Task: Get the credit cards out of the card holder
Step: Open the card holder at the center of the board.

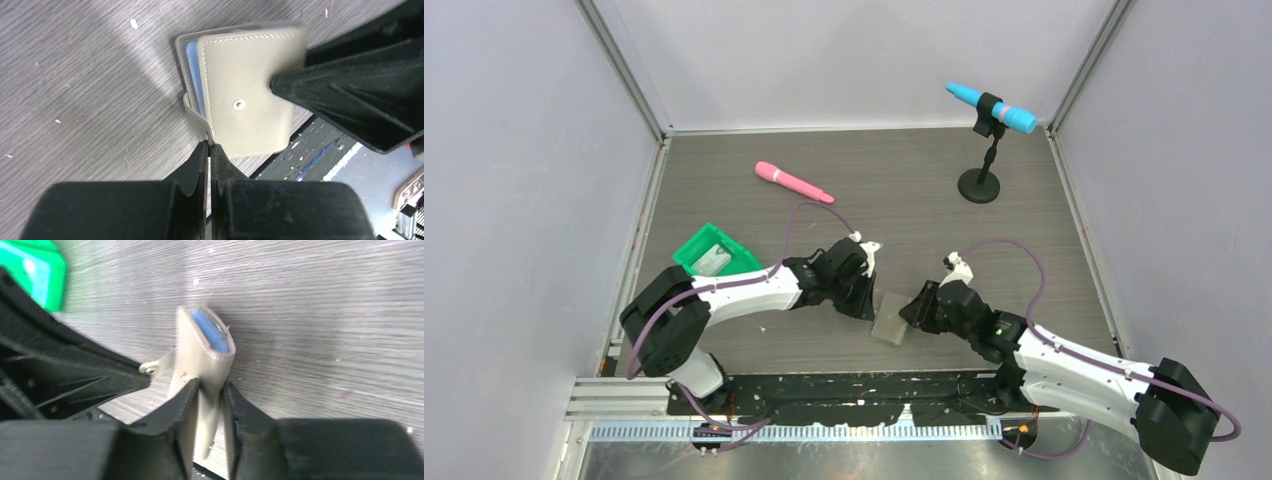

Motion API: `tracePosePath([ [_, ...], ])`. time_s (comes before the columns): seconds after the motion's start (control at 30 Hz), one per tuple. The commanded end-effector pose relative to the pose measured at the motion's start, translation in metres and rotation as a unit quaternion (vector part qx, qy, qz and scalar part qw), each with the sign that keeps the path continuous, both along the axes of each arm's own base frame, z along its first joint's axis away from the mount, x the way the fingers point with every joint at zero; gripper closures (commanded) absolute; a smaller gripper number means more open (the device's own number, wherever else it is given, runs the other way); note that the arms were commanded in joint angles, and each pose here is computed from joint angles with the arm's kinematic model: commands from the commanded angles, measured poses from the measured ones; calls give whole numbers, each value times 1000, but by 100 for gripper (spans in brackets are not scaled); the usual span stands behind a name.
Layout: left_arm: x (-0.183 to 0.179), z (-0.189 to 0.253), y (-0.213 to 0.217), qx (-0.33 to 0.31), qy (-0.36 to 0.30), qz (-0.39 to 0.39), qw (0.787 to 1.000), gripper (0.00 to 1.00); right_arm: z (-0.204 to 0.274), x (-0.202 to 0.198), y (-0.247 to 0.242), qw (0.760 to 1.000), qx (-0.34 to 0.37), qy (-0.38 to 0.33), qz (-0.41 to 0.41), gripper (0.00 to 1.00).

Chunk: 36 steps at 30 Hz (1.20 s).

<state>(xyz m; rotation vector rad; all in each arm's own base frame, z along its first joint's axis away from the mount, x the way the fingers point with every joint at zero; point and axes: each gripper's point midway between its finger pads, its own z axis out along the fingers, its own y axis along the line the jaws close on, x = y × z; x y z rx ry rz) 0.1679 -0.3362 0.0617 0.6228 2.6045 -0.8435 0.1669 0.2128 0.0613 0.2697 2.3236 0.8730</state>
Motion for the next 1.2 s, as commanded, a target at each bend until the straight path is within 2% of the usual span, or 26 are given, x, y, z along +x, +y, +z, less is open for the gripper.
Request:
tracePosePath([
  [0.0,-2,15,2,-26,-9,13,1000,100,10,13,-11,997,-68,-23,17,60],
  [0.13,-4,25,-1,-55,-6,19,998,100,18,15,-12,994,-100,-19,32,42],
  [0.2,-5,34,-4,-70,-6,20,997,100,20,15,-11,994,-106,-14,36,37],
  [0.33,-6,47,-6,-91,-11,22,996,100,22,10,-6,993,-103,-11,48,27],
  [0.57,-8,51,-3,-99,-15,20,995,100,19,1,7,992,-118,4,49,16],
  [0.8,-10,53,-1,-105,-16,22,994,100,14,-1,19,990,-136,16,47,15],
  [1.17,-9,50,3,-96,-23,24,995,100,6,0,-8,984,-179,20,7,22],
])
